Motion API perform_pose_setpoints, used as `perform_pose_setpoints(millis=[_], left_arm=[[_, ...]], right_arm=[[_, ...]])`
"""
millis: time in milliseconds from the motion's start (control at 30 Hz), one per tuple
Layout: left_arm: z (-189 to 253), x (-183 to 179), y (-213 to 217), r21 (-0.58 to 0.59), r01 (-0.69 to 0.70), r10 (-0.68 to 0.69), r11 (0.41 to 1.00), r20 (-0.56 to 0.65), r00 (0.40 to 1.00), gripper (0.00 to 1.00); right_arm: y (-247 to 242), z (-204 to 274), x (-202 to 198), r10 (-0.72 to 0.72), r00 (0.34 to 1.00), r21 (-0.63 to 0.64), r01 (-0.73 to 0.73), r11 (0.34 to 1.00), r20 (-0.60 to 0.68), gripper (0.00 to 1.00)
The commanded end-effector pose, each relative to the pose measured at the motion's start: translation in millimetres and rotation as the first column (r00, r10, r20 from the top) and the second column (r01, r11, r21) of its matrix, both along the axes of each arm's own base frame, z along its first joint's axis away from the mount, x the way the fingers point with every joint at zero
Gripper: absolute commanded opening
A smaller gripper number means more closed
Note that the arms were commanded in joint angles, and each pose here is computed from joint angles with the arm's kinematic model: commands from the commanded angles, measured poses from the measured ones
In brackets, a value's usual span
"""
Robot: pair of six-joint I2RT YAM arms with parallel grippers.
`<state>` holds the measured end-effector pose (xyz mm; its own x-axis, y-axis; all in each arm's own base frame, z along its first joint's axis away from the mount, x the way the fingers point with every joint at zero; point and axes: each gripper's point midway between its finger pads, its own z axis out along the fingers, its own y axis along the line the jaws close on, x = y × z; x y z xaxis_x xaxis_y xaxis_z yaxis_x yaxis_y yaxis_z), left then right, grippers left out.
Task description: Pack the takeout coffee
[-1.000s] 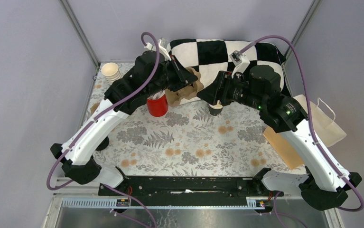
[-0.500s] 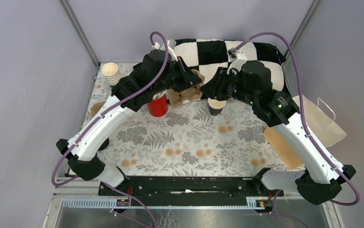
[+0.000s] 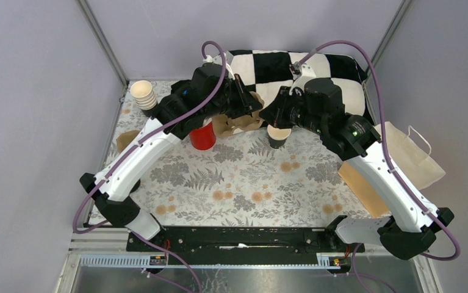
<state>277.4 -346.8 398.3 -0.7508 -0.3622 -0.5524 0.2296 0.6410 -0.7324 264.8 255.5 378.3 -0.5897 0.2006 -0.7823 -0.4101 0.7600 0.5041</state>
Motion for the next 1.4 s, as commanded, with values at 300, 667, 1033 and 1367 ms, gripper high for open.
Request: perform_pose_setpoints(millis=[300,667,1033,1367], left_arm=[[49.6,-15.3,-5.1,-0.094,0.073,-0.063,0.993,0.1,0.993,0.21],[55.7,-25.8,16.8,-0.062,0.067,-0.056,0.996,0.169,0.984,0.77],[5.8,-54.4,62.8,-0.036,-0.006,0.008,0.999,0.07,0.997,0.92],[-13.4,-69.2,25.2,0.019,0.253,-0.254,0.967,0.051,0.966,0.93]], right_arm=[[-33.5,5.5,-1.4,-0.185,0.983,-0.01,0.185,0.983,0.011,0.0],[-83.5,3.2,-16.0,-0.35,0.937,-0.061,0.35,0.935,0.01,0.0],[-190.2,60.7,-53.9,-0.592,0.791,-0.126,0.61,0.782,0.155,0.0],[-300.7,115.9,-105.6,-0.786,0.533,-0.103,0.842,0.529,0.314,0.0]])
